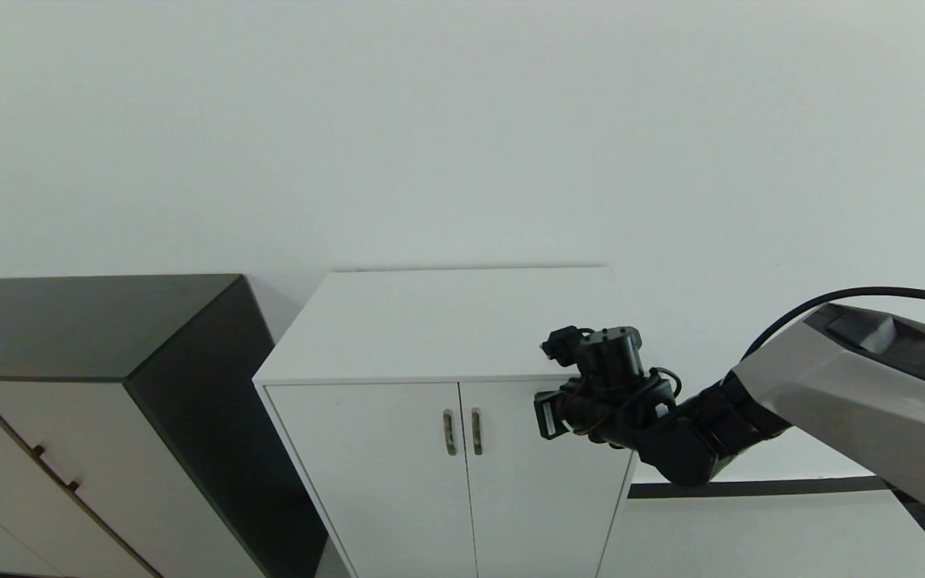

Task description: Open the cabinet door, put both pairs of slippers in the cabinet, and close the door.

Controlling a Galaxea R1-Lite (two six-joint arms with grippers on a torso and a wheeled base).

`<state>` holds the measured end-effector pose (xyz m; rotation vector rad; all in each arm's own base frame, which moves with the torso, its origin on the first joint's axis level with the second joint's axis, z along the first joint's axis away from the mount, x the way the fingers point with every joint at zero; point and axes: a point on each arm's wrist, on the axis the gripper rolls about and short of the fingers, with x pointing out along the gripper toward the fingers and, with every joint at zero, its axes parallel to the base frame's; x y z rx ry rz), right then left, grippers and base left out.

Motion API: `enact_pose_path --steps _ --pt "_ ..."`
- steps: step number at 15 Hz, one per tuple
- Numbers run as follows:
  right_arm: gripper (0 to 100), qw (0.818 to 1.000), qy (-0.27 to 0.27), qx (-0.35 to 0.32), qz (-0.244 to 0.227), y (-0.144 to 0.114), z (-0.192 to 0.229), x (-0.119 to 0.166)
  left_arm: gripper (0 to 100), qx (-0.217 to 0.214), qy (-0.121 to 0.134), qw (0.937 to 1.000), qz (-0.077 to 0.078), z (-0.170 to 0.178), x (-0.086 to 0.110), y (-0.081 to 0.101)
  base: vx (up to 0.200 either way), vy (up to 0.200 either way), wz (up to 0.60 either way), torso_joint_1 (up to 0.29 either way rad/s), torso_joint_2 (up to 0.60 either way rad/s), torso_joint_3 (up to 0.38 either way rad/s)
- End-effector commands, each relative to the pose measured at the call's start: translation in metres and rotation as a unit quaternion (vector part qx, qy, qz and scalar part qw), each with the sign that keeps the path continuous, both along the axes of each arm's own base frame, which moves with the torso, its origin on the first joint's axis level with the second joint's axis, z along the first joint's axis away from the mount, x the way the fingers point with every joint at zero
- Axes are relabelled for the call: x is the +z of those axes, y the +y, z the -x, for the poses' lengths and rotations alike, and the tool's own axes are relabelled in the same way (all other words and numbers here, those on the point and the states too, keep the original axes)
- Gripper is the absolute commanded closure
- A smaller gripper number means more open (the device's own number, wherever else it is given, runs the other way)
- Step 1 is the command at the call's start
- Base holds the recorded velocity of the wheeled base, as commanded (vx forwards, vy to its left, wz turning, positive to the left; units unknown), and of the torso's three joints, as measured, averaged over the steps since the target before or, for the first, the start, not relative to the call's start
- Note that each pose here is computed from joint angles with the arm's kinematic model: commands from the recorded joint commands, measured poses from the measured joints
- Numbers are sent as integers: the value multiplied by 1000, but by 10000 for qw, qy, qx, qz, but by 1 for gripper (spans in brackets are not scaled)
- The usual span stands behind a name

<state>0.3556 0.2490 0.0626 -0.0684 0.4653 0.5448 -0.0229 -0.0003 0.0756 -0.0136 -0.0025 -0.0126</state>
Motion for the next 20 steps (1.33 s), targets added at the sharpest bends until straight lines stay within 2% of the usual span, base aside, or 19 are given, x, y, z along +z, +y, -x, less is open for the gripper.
enact_pose_path --steps 1,6,10,15,18,20 --pt "100 10000 -2 3 0 0 1 1 100 1 5 10000 1 0 0 0 0 0 0 0 0 0" --pt "100 9999 -114 57 -80 -13 27 30 100 1 5 10000 1 0 0 0 0 0 0 0 0 0" --pt "100 9998 -175 -103 -76 -45 69 60 100 17 5 10000 16 0 0 0 0 0 0 0 0 0" --pt "100 9927 -330 -1125 296 -123 149 78 100 1 5 10000 9 0 0 0 0 0 0 0 0 0" --pt "100 9799 -174 -1887 624 -173 192 75 100 1 5 10000 1 0 0 0 0 0 0 0 0 0" --pt "100 9743 14 -2120 755 -195 219 75 100 9 5 10000 9 0 0 0 0 0 0 0 0 0"
